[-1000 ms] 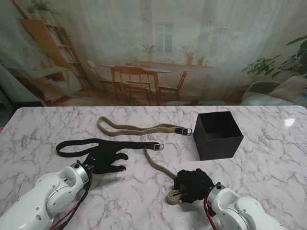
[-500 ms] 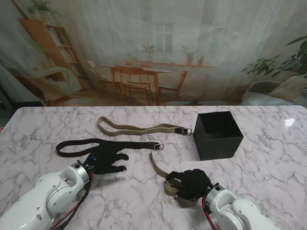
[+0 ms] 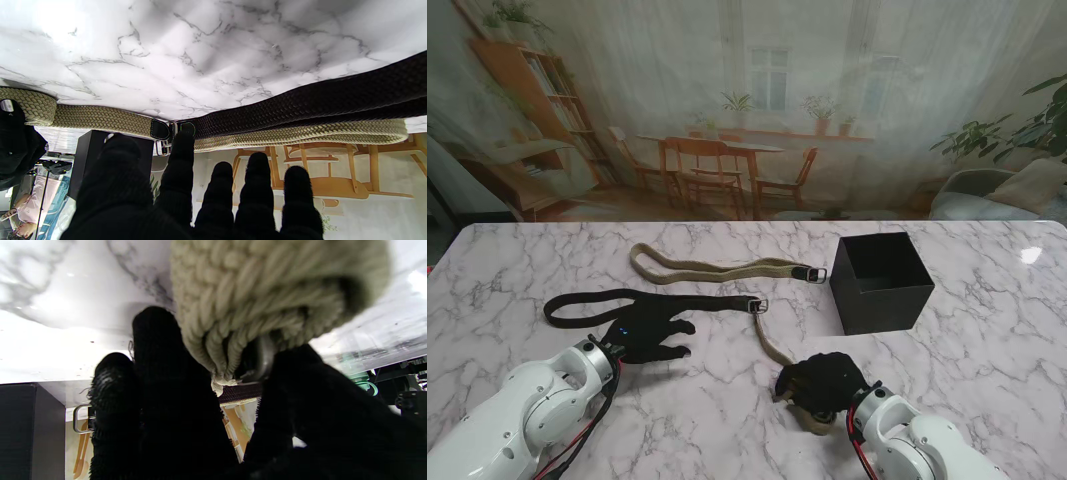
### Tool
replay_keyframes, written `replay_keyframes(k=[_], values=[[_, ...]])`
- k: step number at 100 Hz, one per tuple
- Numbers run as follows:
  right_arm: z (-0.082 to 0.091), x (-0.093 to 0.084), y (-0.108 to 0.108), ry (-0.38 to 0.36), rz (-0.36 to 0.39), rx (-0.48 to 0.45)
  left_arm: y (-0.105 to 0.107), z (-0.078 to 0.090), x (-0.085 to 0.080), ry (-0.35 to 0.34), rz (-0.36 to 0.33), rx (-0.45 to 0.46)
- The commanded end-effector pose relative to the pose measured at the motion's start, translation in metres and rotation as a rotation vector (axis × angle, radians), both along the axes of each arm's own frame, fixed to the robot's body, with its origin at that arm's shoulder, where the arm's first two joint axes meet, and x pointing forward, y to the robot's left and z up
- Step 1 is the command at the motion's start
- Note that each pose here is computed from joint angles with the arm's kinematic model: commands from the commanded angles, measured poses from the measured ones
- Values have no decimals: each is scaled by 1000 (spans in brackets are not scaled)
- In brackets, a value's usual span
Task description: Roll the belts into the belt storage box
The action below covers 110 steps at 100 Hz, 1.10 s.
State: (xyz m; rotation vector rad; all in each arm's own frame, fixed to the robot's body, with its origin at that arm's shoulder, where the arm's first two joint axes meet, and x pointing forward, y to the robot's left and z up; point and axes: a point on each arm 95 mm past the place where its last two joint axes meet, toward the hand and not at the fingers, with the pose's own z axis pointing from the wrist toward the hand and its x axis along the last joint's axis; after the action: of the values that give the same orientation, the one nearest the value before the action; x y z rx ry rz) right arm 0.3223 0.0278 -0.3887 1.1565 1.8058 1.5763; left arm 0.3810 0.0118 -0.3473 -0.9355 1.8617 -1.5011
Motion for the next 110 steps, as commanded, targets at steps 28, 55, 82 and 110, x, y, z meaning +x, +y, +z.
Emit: replay_keyframes(k=[28, 55, 82, 110], values=[[16, -8, -7, 150, 87, -74, 0, -2, 0, 11, -4, 8], [27, -11, -13, 307, 144, -150, -1, -2, 0, 15, -2, 8], [17, -10, -13, 273, 150, -206, -1, -3, 0, 20, -3, 9], [4, -9, -9, 229, 116, -203, -1, -3, 0, 18, -1, 8]])
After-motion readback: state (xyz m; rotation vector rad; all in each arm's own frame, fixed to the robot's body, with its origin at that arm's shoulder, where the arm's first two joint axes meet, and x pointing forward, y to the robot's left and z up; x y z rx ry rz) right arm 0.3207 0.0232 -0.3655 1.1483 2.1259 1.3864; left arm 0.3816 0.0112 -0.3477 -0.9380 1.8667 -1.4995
